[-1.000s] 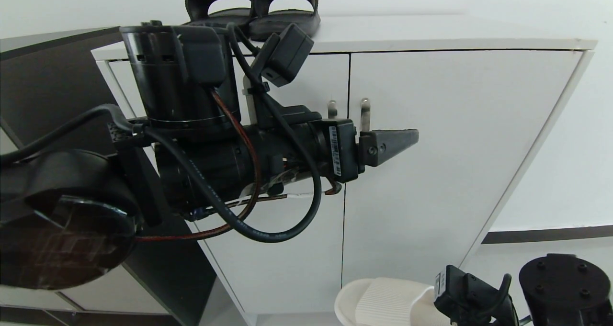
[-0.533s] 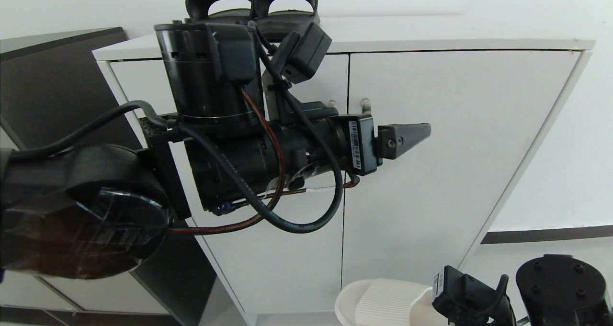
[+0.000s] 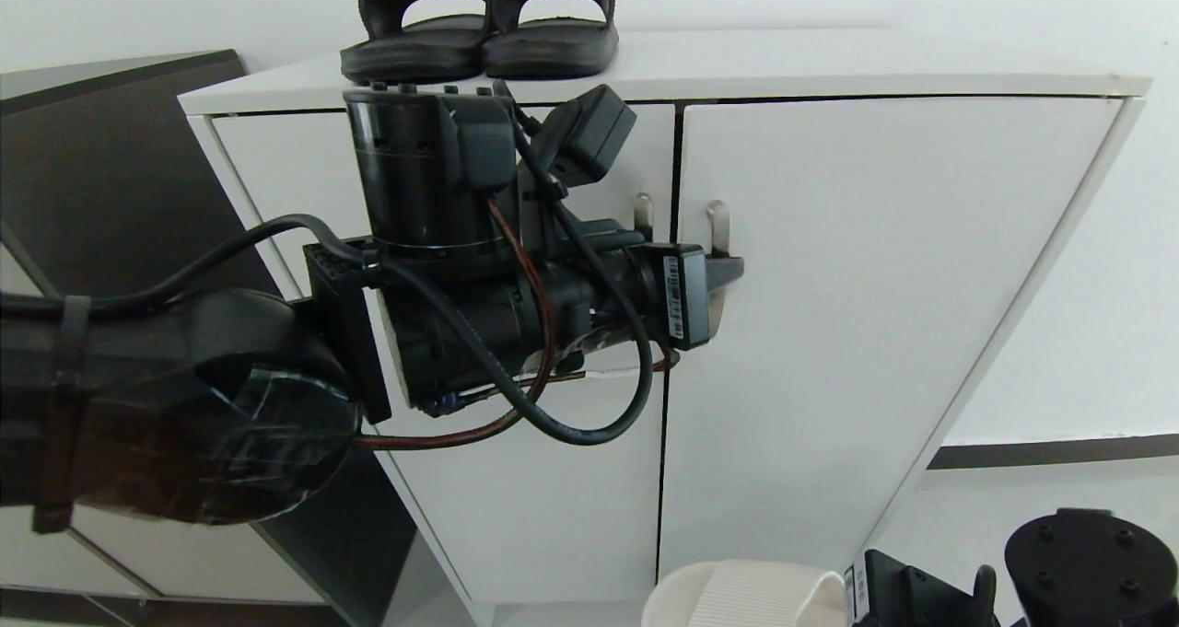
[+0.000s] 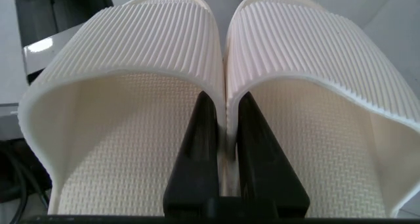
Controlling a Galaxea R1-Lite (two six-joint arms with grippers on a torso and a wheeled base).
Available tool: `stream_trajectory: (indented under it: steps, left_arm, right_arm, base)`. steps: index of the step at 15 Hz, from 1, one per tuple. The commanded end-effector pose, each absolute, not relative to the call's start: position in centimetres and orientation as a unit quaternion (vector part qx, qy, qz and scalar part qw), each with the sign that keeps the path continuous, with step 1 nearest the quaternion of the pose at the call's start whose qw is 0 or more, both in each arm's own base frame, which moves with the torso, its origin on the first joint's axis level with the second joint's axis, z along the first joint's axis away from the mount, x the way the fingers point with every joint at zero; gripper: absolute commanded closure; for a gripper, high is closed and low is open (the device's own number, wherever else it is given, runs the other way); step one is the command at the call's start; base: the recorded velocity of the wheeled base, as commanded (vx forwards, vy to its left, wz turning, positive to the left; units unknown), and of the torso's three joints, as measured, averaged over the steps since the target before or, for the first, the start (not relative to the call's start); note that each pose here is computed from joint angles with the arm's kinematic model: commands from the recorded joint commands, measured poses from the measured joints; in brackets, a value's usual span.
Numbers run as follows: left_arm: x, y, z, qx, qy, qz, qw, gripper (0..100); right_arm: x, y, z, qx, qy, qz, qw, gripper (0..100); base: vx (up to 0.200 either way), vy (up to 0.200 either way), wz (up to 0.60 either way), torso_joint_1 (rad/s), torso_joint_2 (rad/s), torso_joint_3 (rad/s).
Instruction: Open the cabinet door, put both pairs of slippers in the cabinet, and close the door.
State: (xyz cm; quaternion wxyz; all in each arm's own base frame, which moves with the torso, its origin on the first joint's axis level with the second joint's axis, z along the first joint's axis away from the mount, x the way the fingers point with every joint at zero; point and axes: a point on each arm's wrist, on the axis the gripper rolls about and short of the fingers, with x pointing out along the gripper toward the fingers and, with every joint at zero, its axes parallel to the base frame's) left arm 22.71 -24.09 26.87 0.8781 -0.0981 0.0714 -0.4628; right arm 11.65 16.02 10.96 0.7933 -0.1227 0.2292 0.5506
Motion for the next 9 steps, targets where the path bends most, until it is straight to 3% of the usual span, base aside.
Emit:
stream_trajectory:
  steps: [1,4,9]
  left_arm:
    - [21.8,-23.5,26.8,-0.099,0.073,-0.471,0.873,100]
    - [19.4,-22.2,27.2,-0.1,0.066,-0.519,0.846,100]
    - [16.8,-19.9,27.4,-0.1,0.062,-0.538,0.835,100]
  right_arm:
    - [11.3,15.6,10.8,-0.123,0.23,0.558,0.788,100]
    - [10.9,15.3,11.1,-0.108,0.225,0.594,0.765,100]
    - [10.9,15.4,11.0,-0.109,0.228,0.593,0.765,100]
  base:
    - [0.0,0.0,0.0,0.0,0.0,0.0]
    - [0.0,0.0,0.0,0.0,0.0,0.0]
    - [0.0,0.0,0.0,0.0,0.0,0.0]
